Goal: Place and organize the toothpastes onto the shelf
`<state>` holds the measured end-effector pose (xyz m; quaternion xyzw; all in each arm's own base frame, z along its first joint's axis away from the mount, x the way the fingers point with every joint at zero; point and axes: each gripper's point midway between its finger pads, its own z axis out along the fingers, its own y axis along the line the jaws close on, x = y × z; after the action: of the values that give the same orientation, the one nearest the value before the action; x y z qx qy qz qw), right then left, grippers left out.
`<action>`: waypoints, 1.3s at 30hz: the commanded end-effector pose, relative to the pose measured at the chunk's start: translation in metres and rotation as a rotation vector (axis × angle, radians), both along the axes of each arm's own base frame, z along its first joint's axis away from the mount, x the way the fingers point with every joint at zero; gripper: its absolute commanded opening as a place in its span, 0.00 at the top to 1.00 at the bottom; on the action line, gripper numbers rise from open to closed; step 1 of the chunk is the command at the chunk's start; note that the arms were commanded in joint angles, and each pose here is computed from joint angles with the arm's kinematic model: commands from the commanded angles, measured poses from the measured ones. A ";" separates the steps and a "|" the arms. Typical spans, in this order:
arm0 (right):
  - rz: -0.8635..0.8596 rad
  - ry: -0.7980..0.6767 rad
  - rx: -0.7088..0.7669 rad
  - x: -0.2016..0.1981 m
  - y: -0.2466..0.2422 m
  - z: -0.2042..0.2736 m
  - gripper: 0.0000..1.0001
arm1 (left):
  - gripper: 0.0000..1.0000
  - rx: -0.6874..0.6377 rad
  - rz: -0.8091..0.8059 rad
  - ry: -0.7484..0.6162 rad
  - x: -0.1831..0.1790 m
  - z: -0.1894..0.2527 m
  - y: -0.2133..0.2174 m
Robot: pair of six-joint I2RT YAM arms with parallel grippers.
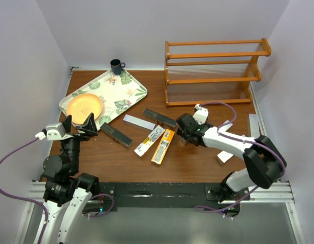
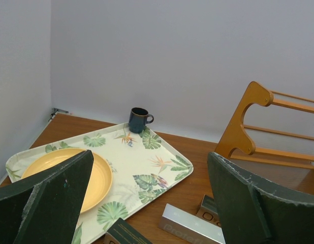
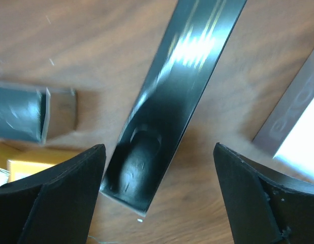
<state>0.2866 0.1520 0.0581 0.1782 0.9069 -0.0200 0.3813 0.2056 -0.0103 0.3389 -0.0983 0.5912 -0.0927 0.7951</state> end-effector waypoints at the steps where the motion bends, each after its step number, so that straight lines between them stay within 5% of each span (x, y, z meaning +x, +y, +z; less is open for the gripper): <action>1: -0.129 -0.131 -0.031 -0.001 0.014 0.013 0.11 | 0.00 -0.021 -0.008 -0.025 -0.002 0.011 -0.001; 14: -0.209 -0.190 -0.130 0.000 0.016 -0.005 0.33 | 0.00 -0.021 -0.007 -0.023 -0.002 0.010 -0.001; 29: -0.254 -0.225 -0.146 0.012 0.023 -0.002 0.41 | 0.00 -0.020 -0.013 -0.019 -0.001 0.009 -0.002; 39: -0.272 -0.216 -0.214 0.009 0.013 0.000 0.59 | 0.00 -0.018 -0.015 -0.017 -0.001 0.009 -0.003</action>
<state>0.2884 0.1725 0.0382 0.2465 0.8480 -0.1348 0.4493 0.2061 -0.0126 0.3381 -0.0949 0.5932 -0.0963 0.7936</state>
